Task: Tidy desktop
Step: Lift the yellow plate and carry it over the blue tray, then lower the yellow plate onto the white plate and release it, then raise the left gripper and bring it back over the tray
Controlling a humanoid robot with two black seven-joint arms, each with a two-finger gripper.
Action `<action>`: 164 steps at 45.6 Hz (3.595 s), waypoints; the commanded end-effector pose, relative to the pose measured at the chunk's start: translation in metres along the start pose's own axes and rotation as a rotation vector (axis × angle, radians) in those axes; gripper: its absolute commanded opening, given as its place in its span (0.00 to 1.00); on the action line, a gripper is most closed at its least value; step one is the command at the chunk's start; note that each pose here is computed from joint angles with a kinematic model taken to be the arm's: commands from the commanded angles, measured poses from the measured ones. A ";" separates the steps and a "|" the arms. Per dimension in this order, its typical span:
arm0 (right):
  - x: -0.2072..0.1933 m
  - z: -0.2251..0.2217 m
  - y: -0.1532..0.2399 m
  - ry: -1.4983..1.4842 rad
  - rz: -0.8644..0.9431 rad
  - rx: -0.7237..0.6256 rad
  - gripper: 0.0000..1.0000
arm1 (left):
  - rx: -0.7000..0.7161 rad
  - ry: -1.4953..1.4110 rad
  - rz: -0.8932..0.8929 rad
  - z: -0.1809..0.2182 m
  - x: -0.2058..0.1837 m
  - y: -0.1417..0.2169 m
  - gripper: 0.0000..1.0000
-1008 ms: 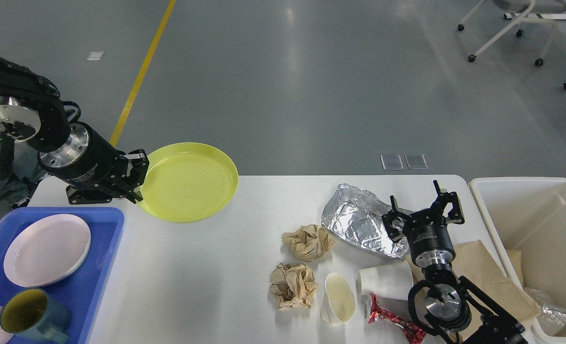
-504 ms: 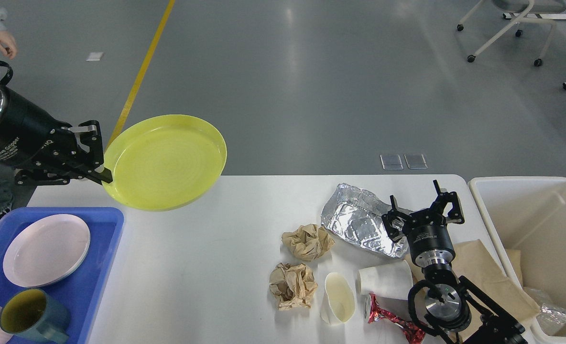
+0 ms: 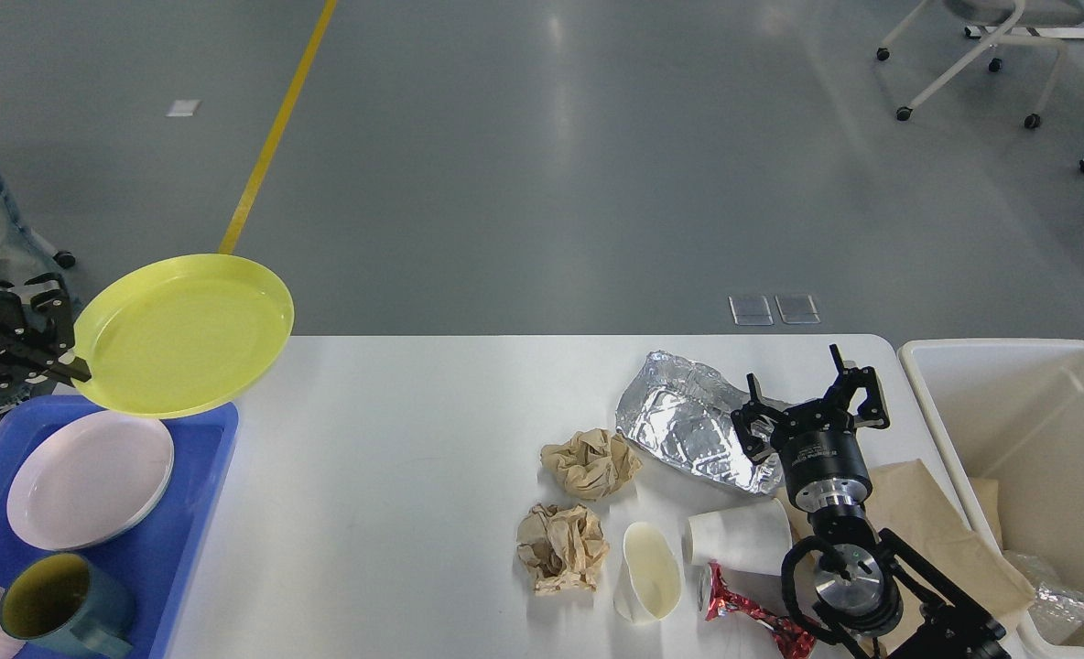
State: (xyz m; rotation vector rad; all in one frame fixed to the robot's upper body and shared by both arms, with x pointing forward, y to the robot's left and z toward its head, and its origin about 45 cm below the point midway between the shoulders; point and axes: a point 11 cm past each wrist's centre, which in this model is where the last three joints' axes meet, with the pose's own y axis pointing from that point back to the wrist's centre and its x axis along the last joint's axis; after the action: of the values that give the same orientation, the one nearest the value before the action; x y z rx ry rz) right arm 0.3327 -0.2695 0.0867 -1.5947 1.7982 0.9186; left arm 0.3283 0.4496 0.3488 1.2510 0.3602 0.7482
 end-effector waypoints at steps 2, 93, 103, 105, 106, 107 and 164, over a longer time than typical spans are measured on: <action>0.000 -0.001 0.000 0.002 0.000 0.001 1.00 | 0.043 0.089 0.053 -0.051 0.026 -0.015 0.00; 0.000 0.000 0.000 0.000 0.000 0.000 1.00 | 0.272 0.253 0.338 -0.174 0.050 -0.153 0.86; 0.001 0.000 0.000 0.001 0.002 -0.002 1.00 | 0.223 0.247 0.357 -0.152 0.065 -0.138 0.93; 0.001 0.000 0.000 0.001 0.002 0.000 1.00 | 0.207 0.243 0.366 -0.145 0.071 -0.131 0.93; 0.000 0.000 0.000 0.000 0.000 0.000 1.00 | 0.201 0.242 0.368 -0.141 0.074 -0.128 0.94; 0.001 0.000 0.000 0.001 0.002 0.000 1.00 | 0.194 0.241 0.370 -0.138 0.077 -0.123 0.94; 0.001 0.000 0.000 0.001 0.002 0.000 1.00 | -1.212 1.255 -0.092 0.045 0.017 -0.190 0.96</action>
State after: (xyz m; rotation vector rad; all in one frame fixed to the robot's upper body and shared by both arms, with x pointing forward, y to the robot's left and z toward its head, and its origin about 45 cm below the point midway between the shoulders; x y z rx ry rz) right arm 0.3326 -0.2699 0.0862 -1.5942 1.8004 0.9188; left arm 0.4314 0.4171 0.2034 -0.3969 0.7256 1.2937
